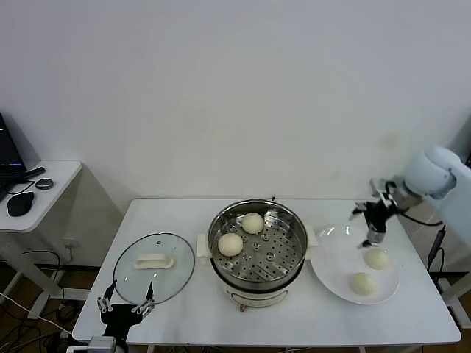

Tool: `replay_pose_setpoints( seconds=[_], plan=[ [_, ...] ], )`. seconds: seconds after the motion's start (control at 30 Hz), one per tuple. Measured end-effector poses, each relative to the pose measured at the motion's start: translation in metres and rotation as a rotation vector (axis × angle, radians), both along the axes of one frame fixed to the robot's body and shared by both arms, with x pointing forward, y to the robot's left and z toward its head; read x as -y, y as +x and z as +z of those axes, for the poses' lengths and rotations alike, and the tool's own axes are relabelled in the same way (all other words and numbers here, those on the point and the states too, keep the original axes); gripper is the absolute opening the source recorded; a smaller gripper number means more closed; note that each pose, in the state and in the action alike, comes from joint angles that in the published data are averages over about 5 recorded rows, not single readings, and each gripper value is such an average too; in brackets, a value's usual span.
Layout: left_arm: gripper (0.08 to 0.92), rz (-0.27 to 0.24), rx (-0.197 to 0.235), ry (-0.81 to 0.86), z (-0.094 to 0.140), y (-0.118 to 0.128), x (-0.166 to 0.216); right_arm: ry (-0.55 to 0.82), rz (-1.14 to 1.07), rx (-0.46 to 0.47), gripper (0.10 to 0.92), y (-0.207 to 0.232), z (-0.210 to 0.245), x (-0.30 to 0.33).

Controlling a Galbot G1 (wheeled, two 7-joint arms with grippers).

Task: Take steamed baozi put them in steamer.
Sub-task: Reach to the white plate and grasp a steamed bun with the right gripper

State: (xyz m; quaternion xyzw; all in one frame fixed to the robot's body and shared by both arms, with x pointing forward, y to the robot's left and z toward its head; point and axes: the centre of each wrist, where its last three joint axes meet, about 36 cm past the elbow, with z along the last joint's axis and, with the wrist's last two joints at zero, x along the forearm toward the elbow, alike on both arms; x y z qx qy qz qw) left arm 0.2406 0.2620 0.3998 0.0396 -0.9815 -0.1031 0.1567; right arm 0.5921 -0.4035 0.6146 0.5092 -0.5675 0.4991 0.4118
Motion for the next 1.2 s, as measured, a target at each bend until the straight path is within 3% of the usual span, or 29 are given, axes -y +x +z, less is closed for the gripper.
replay_pose_setpoints(
  seconds=[0.6, 1.2],
  plan=[
    [0.823, 0.006, -0.022, -0.005, -0.008, -0.001, -0.001, -0.097, 0.056, -0.12, 0.823, -0.01, -0.101, 0.017],
    [0.823, 0.008, -0.045, -0.004, -0.02, 0.003, -0.005, -0.132, 0.092, -0.168, 0.823, -0.006, -0.146, 0.011]
  ],
)
